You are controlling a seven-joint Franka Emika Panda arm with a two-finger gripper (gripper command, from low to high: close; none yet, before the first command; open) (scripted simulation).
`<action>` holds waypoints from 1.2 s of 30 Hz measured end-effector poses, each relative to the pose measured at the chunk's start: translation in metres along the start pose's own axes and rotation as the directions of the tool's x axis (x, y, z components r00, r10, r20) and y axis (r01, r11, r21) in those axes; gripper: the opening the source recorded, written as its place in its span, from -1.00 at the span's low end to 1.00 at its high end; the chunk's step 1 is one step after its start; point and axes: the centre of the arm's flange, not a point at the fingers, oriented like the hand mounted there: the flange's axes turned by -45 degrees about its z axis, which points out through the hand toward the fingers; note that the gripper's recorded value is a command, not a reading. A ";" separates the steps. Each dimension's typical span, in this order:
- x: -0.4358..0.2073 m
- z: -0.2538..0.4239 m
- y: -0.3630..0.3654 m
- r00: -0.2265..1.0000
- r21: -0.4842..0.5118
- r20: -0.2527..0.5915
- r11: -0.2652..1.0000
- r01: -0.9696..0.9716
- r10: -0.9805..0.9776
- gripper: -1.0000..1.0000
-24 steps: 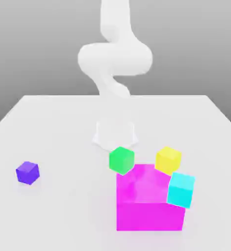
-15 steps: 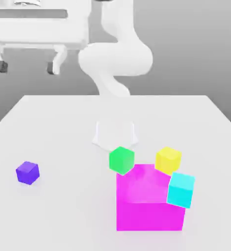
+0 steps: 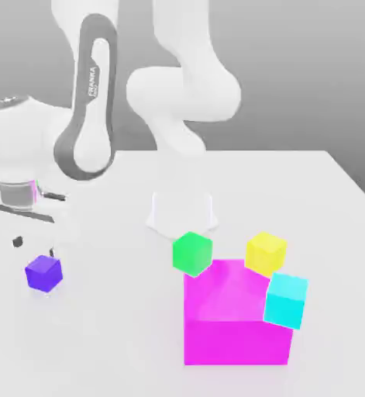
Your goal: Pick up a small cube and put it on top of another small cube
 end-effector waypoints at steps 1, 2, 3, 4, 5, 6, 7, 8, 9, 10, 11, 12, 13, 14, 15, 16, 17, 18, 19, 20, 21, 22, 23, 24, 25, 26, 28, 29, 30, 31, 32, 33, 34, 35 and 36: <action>0.000 0.007 0.000 1.000 -0.001 0.001 1.000 0.001 -0.001 0.00; 0.000 0.014 0.000 1.000 -0.001 0.001 1.000 0.001 -0.001 0.00; -0.001 0.021 0.000 1.000 0.000 0.002 1.000 0.001 -0.001 0.00; -0.002 0.029 -0.001 1.000 0.001 0.003 1.000 0.000 0.000 0.00; -0.002 0.036 -0.002 1.000 0.003 0.003 1.000 -0.001 0.001 0.00; -0.003 0.041 -0.002 1.000 0.005 0.004 1.000 -0.002 0.002 -1.00; -0.003 0.041 -0.002 1.000 0.005 0.004 1.000 -0.002 0.002 -1.00; -0.003 0.041 -0.003 1.000 0.005 0.004 1.000 -0.002 0.002 -1.00; -0.003 0.041 -0.003 1.000 0.006 0.004 1.000 -0.002 0.002 -1.00; -0.003 0.041 -0.003 1.000 0.006 0.005 1.000 -0.002 0.002 -1.00; -0.003 0.042 -0.003 1.000 0.007 0.005 1.000 -0.002 0.002 -1.00; -0.003 0.044 -0.003 1.000 0.008 0.005 1.000 -0.003 0.003 -1.00; -0.003 0.041 -0.003 1.000 0.007 0.005 1.000 -0.002 0.002 -1.00; -0.002 0.036 -0.002 1.000 0.005 0.004 1.000 -0.001 0.001 -1.00; -0.002 0.030 -0.001 1.000 0.003 0.004 1.000 0.000 0.000 -1.00; -0.001 0.023 -0.001 1.000 0.002 0.003 1.000 0.001 -0.001 -1.00; -0.001 0.016 0.000 1.000 0.001 0.003 1.000 0.001 -0.001 -1.00; -0.001 0.009 0.000 1.000 0.001 0.003 1.000 0.001 -0.001 -1.00; -0.001 0.003 0.000 1.000 0.001 0.003 1.000 0.001 -0.001 -1.00; -0.001 -0.004 -0.001 1.000 0.002 0.003 1.000 0.000 0.000 -1.00; -0.001 -0.010 -0.001 1.000 0.004 0.003 1.000 0.000 0.000 -1.00; -0.003 -0.016 -0.001 1.000 0.007 0.004 1.000 -0.004 0.004 -1.00; 0.004 -0.022 -0.015 0.999 0.013 0.002 0.999 0.036 -0.036 -1.00; 0.010 -0.028 -0.028 0.998 0.021 0.000 0.997 0.070 -0.070 -1.00; 0.017 -0.034 -0.043 0.994 0.030 -0.003 0.993 0.111 -0.111 -1.00; 0.026 -0.041 -0.069 0.984 0.039 -0.007 0.983 0.179 -0.179 -1.00; 0.037 -0.054 -0.107 0.960 0.055 -0.013 0.959 0.280 -0.279 -1.00; 0.040 -0.060 -0.126 0.945 0.061 -0.016 0.943 0.326 -0.326 -1.00; 0.042 -0.067 -0.146 0.927 0.066 -0.019 0.924 0.376 -0.376 -1.00; 0.043 -0.074 -0.167 0.904 0.070 -0.022 0.902 0.427 -0.426 -1.00; 0.043 -0.081 -0.188 0.879 0.074 -0.024 0.876 0.477 -0.476 -1.00; 0.041 -0.088 -0.209 0.851 0.076 -0.026 0.847 0.526 -0.525 -1.00; 0.038 -0.095 -0.229 0.819 0.077 -0.028 0.816 0.573 -0.573 -1.00; 0.034 -0.102 -0.249 0.786 0.077 -0.029 0.782 0.618 -0.618 -1.00; 0.029 -0.109 -0.269 0.749 0.076 -0.030 0.746 0.662 -0.662 -1.00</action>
